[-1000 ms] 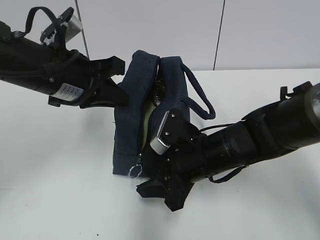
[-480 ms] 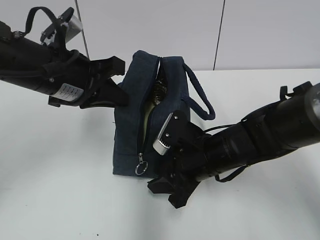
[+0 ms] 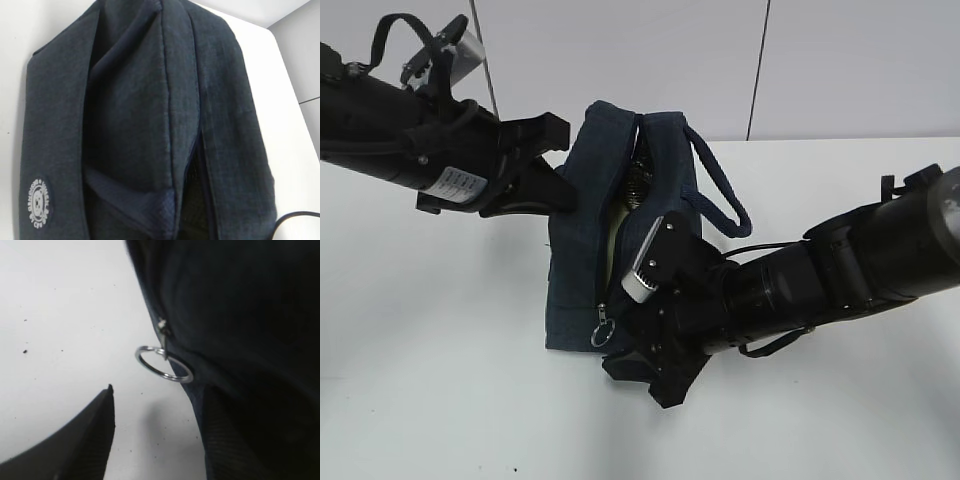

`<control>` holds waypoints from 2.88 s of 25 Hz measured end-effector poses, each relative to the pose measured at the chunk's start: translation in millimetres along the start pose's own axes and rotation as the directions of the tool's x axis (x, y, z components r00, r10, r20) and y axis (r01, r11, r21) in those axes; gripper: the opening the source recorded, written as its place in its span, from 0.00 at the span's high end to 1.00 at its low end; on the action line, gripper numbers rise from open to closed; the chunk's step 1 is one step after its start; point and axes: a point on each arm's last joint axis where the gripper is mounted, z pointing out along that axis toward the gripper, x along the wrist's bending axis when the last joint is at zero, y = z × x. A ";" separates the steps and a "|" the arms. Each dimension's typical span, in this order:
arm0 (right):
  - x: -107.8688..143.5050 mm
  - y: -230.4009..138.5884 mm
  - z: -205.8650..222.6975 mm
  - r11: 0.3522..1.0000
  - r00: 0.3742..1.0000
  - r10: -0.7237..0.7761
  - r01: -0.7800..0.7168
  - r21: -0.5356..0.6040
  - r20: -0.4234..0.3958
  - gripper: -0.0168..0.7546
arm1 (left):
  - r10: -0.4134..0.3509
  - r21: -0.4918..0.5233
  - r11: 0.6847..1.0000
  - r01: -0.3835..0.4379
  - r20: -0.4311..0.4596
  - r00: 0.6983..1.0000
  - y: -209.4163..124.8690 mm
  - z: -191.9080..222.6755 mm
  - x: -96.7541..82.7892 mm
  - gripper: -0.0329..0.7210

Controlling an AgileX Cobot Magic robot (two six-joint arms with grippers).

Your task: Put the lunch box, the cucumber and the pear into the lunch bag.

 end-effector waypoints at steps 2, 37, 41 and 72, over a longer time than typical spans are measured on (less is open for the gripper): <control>0.0 0.5 0.0 1.000 1.000 -0.019 0.019 -0.005 0.000 0.40 | 0.000 0.000 1.000 0.000 0.000 1.000 0.0 0.0 0.0 0.98; -7.5 12.7 31.8 0.994 0.992 0.003 -0.017 -0.110 -0.123 0.41 | 0.000 -0.008 1.000 0.000 -0.008 1.000 1.1 -0.3 1.9 0.98; -7.4 13.5 31.7 0.993 0.992 0.002 -0.016 -0.115 -0.127 0.42 | 0.000 -0.001 1.000 0.000 -0.005 1.000 0.5 -0.3 1.6 0.98; -12.0 8.6 32.7 0.994 0.992 0.096 -0.099 -0.043 -0.085 0.97 | -0.001 0.012 1.000 0.001 0.003 1.000 -0.7 -0.3 0.8 0.98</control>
